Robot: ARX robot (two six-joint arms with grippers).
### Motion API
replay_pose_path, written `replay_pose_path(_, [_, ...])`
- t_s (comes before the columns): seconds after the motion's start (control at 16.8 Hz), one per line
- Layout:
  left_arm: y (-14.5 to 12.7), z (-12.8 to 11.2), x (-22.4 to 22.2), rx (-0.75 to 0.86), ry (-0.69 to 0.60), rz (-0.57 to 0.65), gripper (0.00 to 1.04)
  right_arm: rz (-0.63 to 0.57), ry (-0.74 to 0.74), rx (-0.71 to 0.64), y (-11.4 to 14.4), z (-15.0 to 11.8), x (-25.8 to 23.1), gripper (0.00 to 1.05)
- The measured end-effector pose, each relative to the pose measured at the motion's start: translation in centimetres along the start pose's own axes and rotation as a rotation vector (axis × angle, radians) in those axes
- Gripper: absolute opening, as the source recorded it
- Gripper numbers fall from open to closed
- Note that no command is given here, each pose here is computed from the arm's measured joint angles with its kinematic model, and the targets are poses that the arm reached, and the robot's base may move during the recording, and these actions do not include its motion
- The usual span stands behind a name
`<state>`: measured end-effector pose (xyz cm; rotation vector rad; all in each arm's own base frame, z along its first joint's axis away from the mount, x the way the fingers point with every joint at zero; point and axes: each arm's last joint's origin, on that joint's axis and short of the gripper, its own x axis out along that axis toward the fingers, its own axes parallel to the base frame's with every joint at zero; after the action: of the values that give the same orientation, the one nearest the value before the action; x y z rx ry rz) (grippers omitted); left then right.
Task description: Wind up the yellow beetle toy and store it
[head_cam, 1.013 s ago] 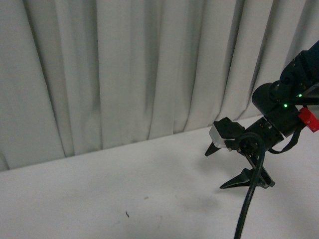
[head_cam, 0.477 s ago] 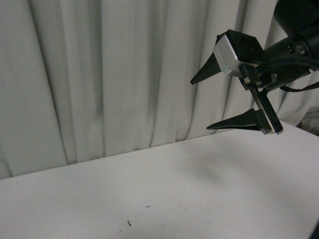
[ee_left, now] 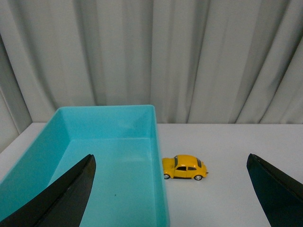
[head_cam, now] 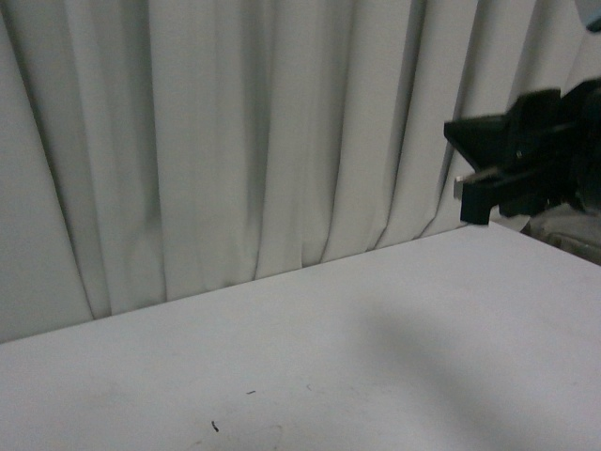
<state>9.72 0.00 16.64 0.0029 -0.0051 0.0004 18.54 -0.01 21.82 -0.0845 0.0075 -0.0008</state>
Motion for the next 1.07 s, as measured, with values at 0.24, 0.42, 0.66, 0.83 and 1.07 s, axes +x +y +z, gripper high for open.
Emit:
replay_pose_path(0.24, [0.0,0.0,0.0,0.0,0.001,0.0,0.98,0.0,-0.014,0.063,0.1,-1.7,-2.3,0.02])
replay_pose_path(0.42, [0.0,0.0,0.0,0.0,0.001,0.0,0.98,0.001,0.003,0.066,0.3,-3.1,-3.6,0.02])
replay_pose_path(0.66, [0.0,0.0,0.0,0.0,0.001,0.0,0.98,0.001,0.002,0.067,0.3,-4.0,-5.0,0.02])
replay_pose_path(0.83, [0.0,0.0,0.0,0.0,0.001,0.0,0.98,0.0,-0.007,0.068,0.4,-4.2,-5.8,0.02])
replay_pose_path(1.07, [0.0,0.0,0.0,0.0,0.001,0.0,0.98,0.0,-0.022,0.069,0.4,-4.8,-6.5,0.02])
